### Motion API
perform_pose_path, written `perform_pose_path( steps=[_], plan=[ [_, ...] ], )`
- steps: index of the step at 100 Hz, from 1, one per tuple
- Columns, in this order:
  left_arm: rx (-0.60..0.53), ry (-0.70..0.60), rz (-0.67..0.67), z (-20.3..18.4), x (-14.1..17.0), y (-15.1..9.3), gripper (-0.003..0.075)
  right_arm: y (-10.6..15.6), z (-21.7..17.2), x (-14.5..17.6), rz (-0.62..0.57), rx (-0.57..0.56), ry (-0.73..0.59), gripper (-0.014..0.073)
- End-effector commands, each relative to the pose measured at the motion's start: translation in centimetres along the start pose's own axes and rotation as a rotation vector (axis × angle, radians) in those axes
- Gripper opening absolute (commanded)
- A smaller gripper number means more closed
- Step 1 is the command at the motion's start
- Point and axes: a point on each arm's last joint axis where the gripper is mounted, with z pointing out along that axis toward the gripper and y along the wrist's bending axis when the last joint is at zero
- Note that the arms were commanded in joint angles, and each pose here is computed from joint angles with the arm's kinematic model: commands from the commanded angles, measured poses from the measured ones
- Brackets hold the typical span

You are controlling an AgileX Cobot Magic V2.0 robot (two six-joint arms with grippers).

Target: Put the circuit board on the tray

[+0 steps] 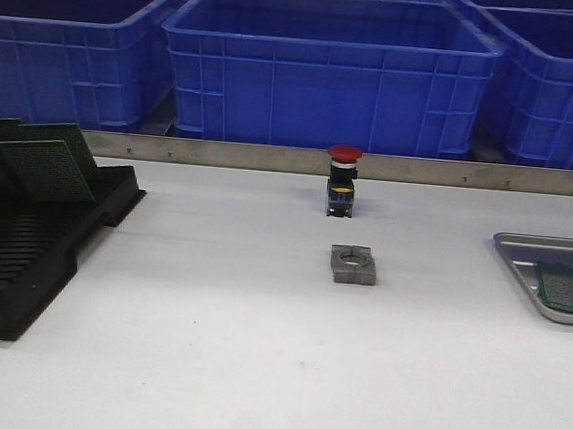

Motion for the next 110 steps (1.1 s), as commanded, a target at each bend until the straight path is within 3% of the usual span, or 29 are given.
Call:
perform_pose_path(
  steps=[1,39,61,110],
  plan=[
    [-0.075,-0.08,-0.058,-2.0,-0.1,0.3,-0.002,0.5,-1.5,-0.5,-0.003,0.025,-0.067,-0.0061],
    [-0.094,-0.21,-0.078,-7.8,4.6,-2.0,-0.002,2.4,-6.8,2.9,-0.062,0.186,-0.218,-0.0061],
    [-0.102,-0.262,-0.069,-9.4,7.1,-2.8,-0.002,3.4,-8.2,5.3,-0.085,0.189,-0.27,-0.0061],
    [-0.105,-0.282,-0.062,-9.8,7.3,-3.0,-0.002,3.6,-8.4,5.5,-0.086,0.181,-0.285,-0.0061]
  ],
)
